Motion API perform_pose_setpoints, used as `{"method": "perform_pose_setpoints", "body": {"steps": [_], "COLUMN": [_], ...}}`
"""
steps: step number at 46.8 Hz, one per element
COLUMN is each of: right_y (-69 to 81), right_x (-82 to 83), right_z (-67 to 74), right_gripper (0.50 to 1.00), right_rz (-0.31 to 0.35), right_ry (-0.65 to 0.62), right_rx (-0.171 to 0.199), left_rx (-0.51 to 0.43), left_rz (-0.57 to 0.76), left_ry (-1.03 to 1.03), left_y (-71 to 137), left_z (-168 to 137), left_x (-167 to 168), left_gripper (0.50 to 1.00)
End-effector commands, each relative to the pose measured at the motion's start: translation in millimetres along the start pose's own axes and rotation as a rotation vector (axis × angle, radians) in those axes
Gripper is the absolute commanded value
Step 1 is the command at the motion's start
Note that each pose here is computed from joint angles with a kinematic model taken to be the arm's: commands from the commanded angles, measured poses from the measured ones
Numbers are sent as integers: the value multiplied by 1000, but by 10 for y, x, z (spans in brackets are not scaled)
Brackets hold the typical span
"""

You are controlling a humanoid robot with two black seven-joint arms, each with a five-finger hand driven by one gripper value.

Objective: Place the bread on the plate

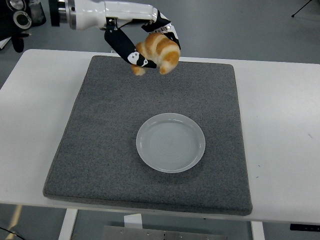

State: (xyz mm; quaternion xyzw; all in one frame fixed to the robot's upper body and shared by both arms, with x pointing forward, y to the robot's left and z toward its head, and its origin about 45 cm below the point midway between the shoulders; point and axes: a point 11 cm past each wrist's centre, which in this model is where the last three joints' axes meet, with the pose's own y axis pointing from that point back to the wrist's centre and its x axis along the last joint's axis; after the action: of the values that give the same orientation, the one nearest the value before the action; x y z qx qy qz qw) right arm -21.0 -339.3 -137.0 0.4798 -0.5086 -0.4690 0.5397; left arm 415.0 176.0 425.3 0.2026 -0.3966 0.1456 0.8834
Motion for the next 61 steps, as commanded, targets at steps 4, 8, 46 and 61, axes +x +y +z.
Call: {"method": "perform_pose_setpoints", "body": {"steps": [4, 8, 46, 61], "right_y": [0, 0, 0, 0], "right_x": [0, 0, 0, 0], "right_z": [2, 2, 2, 2], "right_gripper": [952, 952, 952, 952], "right_rz": [0, 0, 0, 0], "right_ry": [0, 0, 0, 0], "right_rx": [0, 0, 0, 0], "left_rx": [-13, -14, 33, 44], "left_rz": [-23, -32, -257, -281], "left_ry": [-11, -25, -234, -269], "left_y": [-197, -288, -630, -660], "left_z": [-49, -94, -421, -511], "left_x": [-205, -331, -1294, -1485], "left_gripper": [500, 500, 500, 500]}}
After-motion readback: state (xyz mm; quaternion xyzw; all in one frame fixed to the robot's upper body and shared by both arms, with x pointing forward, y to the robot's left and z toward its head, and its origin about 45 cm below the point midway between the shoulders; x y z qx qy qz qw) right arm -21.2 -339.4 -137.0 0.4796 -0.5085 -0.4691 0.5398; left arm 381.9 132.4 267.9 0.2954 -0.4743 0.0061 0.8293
